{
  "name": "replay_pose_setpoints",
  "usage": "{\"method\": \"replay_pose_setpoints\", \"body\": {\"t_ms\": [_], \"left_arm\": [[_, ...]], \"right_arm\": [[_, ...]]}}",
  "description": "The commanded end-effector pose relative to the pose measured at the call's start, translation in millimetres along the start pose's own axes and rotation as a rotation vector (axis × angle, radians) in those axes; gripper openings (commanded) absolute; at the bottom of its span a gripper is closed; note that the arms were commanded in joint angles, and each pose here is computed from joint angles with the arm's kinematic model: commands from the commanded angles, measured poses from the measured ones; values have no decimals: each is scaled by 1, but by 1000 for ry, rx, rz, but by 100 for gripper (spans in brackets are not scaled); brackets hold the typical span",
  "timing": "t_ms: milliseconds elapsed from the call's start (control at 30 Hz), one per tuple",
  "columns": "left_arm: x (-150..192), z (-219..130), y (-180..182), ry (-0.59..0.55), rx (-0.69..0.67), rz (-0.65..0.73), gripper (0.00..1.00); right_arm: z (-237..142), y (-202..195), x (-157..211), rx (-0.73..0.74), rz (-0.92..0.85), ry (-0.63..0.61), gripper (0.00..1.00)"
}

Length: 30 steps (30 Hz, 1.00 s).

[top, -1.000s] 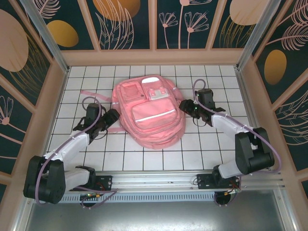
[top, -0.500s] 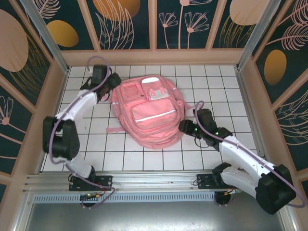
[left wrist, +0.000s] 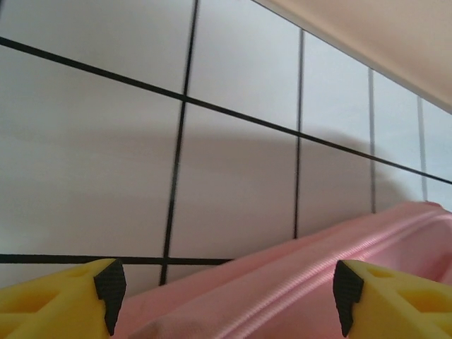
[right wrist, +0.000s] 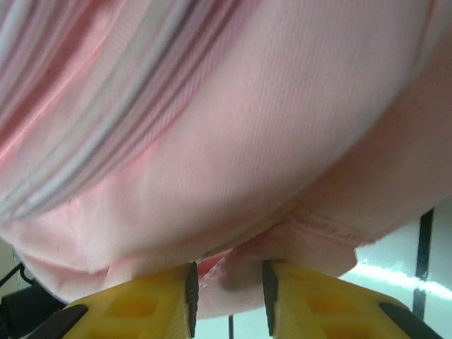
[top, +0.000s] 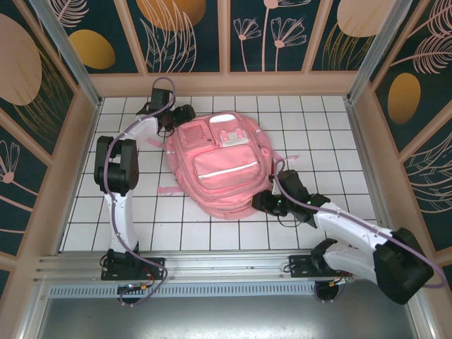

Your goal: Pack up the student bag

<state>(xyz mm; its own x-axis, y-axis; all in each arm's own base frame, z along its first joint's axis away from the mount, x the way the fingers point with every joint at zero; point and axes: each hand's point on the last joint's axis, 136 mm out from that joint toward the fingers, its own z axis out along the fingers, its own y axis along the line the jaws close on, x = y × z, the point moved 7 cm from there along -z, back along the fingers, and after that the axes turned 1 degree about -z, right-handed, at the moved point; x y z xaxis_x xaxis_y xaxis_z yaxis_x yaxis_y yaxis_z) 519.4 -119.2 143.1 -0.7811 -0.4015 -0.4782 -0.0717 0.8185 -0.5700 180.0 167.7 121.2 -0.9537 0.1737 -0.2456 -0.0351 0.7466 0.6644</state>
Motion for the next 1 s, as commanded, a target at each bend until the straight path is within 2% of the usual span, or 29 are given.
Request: {"method": "replay_pose_setpoints", "body": {"t_ms": [0, 133, 300, 400, 500, 600, 733, 867, 967], "left_arm": [[19, -21, -10, 61, 89, -13, 79], [27, -45, 11, 31, 80, -110, 78], [57, -78, 13, 25, 133, -194, 78], [72, -109, 20, -32, 70, -224, 78], [84, -138, 31, -101, -42, -223, 78], [88, -161, 34, -161, -98, -212, 79], [96, -176, 26, -152, -48, -203, 80], [115, -179, 18, -103, 25, -201, 80], [125, -184, 13, -95, 42, -185, 81]], "right_arm": [[1, 4, -39, -27, 14, -87, 35], [11, 9, -86, 37, -26, -116, 41], [20, 8, -150, 154, -61, -199, 44], [-1, 5, -179, 280, -53, -335, 47], [-25, 11, -185, 344, -88, -441, 53], [-39, 19, -169, 319, -145, -464, 55], [-45, 41, -115, 204, -311, -509, 54], [-35, 68, -30, -102, -602, -526, 54], [-23, 74, 2, -237, -588, -470, 54]]}}
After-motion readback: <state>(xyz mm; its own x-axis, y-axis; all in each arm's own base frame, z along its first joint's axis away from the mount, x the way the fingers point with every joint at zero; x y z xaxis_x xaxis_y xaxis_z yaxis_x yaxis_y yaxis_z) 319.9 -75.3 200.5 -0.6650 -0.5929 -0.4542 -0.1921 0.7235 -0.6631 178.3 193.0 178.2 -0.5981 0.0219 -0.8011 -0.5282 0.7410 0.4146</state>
